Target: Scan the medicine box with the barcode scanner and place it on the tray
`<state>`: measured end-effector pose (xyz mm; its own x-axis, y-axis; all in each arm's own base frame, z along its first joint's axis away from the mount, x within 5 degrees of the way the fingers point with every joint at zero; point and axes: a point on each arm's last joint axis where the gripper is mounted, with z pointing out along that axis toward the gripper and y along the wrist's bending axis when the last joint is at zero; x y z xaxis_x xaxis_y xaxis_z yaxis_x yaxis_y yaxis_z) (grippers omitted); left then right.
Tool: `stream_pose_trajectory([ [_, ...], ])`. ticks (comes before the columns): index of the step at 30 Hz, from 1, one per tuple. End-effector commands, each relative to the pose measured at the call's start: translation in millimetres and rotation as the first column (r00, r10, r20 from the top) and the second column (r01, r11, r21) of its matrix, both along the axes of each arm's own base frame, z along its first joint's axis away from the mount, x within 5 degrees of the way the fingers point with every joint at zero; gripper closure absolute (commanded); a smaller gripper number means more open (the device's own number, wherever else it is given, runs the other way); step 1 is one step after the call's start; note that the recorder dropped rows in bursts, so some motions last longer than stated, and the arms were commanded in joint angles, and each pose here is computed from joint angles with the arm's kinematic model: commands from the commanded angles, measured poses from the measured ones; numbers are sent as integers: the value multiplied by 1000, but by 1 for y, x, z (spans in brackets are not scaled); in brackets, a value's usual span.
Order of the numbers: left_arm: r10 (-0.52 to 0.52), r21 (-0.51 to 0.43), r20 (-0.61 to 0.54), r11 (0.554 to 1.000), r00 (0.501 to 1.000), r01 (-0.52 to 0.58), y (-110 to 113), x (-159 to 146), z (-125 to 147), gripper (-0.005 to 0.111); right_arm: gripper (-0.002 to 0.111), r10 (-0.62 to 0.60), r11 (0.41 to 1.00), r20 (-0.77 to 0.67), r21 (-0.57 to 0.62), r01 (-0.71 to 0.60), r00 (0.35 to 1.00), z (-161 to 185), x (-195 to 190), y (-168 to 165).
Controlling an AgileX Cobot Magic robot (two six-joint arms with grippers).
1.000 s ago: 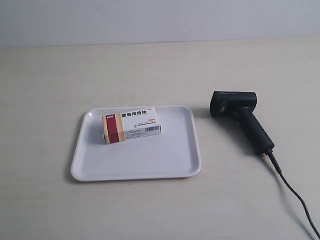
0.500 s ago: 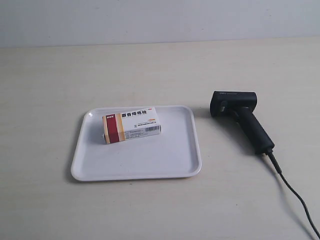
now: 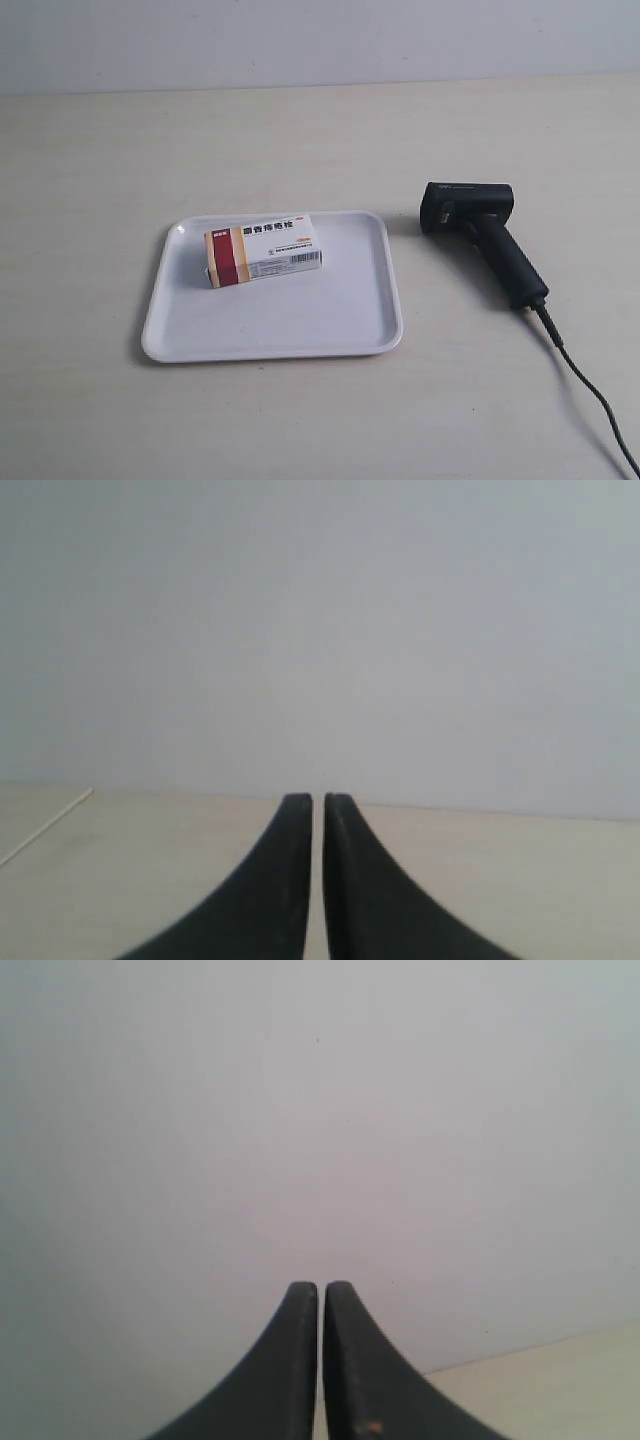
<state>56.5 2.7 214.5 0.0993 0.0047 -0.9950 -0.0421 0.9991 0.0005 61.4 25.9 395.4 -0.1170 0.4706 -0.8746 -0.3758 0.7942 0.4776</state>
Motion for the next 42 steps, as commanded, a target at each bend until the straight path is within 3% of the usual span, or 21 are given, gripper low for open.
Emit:
stream_pose_trajectory([
  [1, -22, -33, -95, 999, 995, 19, -2, 0, -9, 99, 105, -5, 1000, 5, -1, 5, 1000, -1, 0, 0],
  [14, -20, -33, -209, 999, 978, 13, -1, -1, -19, 99, 105, -5, 1000, 5, -1, 5, 1000, -1, 0, 0],
  [42, -17, -43, -216, 999, 976, 8, -1, -1, -20, 99, 105, -1, 1000, 0, 10, 1, 1000, -1, 0, 0],
])
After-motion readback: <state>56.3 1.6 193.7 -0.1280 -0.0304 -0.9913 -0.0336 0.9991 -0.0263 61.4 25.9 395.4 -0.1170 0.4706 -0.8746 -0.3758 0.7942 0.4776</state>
